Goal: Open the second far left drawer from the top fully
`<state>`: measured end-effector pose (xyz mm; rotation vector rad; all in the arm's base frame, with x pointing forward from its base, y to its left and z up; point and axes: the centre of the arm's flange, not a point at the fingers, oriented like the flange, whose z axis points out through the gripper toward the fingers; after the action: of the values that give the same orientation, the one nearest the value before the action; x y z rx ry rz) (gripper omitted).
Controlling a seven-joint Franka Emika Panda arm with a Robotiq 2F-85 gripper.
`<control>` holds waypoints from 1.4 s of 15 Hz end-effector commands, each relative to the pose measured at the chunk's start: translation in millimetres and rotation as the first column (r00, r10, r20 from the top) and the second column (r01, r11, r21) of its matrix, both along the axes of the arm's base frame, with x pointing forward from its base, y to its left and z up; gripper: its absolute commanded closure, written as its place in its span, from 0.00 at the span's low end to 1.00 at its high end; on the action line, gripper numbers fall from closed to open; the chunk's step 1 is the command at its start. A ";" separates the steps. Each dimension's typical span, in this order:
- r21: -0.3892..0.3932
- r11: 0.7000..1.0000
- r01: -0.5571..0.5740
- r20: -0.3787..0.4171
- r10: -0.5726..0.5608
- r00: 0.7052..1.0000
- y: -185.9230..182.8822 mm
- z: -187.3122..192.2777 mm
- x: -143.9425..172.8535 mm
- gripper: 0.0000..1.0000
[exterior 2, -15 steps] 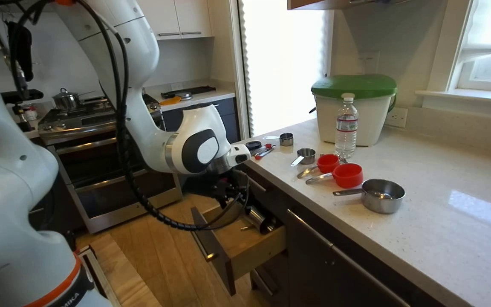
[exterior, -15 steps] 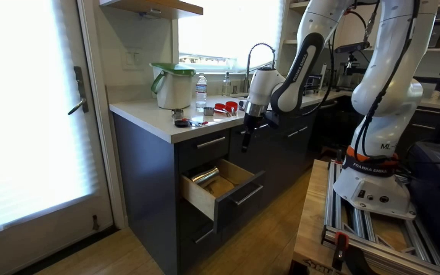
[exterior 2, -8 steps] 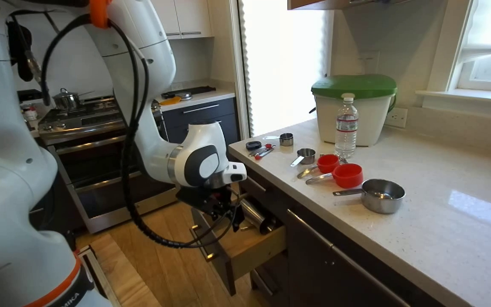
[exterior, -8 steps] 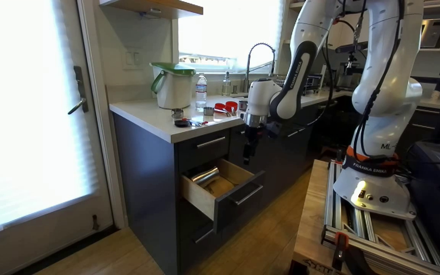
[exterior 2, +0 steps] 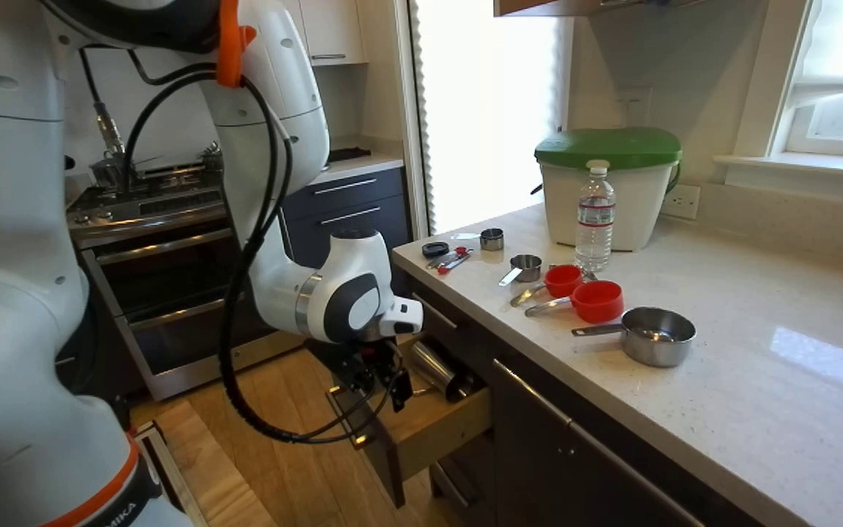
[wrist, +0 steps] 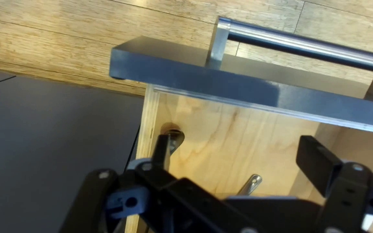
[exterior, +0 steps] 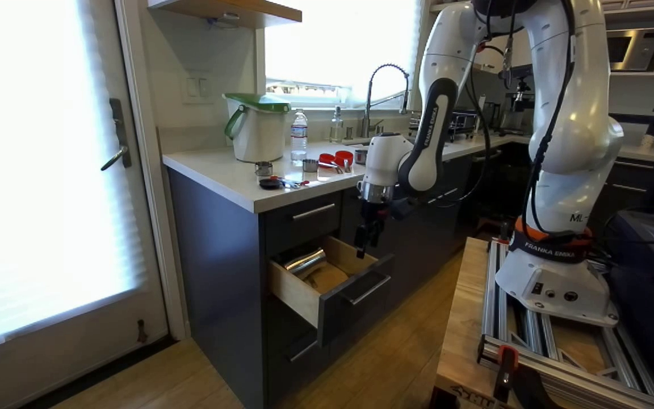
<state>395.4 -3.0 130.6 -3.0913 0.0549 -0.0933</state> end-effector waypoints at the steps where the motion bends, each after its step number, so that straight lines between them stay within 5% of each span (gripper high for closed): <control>1: -0.015 0.999 0.051 -0.012 -0.051 0.999 8.5 -38.9 -1.3 0.00; 7: -0.072 0.992 0.100 -0.032 -0.103 0.994 8.6 -55.0 -7.1 0.00; 17: -0.140 0.984 0.112 -0.220 -0.141 0.965 13.8 -55.3 -21.1 0.00; 21: -0.159 0.975 0.154 -0.313 -0.198 0.929 5.8 -49.3 -23.7 0.00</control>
<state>374.4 10.8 74.2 -3.1891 0.3127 0.3029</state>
